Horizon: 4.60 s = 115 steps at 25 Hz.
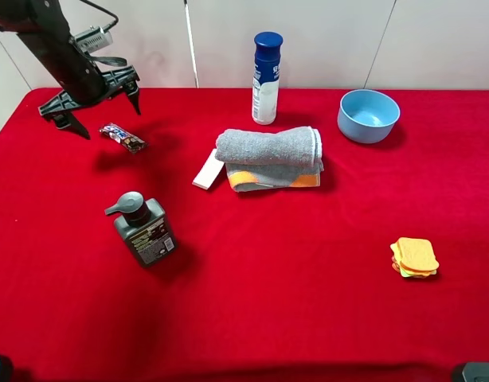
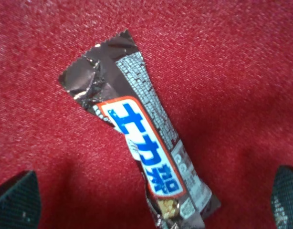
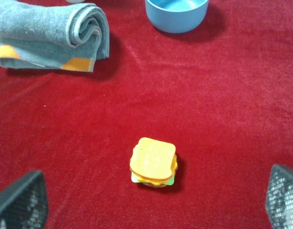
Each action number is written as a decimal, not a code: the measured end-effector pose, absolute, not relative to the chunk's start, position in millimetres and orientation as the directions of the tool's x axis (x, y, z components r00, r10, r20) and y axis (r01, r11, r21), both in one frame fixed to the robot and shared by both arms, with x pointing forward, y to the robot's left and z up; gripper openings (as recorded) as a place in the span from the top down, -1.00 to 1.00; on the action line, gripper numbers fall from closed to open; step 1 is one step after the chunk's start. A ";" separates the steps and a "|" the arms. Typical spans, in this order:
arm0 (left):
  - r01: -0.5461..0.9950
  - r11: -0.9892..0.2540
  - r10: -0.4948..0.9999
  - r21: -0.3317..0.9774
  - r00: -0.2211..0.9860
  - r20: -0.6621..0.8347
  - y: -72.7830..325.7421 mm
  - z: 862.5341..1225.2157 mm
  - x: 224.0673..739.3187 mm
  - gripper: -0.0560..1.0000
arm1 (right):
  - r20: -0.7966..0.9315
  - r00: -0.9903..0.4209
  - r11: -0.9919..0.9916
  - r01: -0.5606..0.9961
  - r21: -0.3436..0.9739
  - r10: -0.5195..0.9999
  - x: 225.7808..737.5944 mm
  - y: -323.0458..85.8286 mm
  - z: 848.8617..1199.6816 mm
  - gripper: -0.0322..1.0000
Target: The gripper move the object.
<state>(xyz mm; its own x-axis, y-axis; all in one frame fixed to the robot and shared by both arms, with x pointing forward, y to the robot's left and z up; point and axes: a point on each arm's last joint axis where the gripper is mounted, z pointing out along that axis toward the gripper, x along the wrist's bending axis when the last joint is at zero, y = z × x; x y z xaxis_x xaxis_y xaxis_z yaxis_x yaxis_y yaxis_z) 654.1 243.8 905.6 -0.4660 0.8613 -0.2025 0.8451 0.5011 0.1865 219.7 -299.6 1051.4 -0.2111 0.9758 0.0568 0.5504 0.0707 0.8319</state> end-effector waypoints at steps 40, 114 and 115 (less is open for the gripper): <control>0.870 0.488 0.871 0.069 -0.479 -0.107 239.9 869.6 655.9 -0.92 | 0.057 -0.211 0.071 0.550 0.832 0.976 219.7 -299.6 1051.4 -0.41; 0.978 -0.078 0.991 0.193 0.097 -0.088 116.4 996.2 674.3 0.37 | 0.057 -0.211 0.071 0.550 0.832 0.976 219.7 -299.6 1051.4 -0.41; 0.974 -0.103 0.988 0.201 0.124 -0.094 107.9 998.6 671.6 0.37 | 0.057 -0.211 0.071 0.550 0.832 0.976 219.7 -299.6 1051.4 -0.41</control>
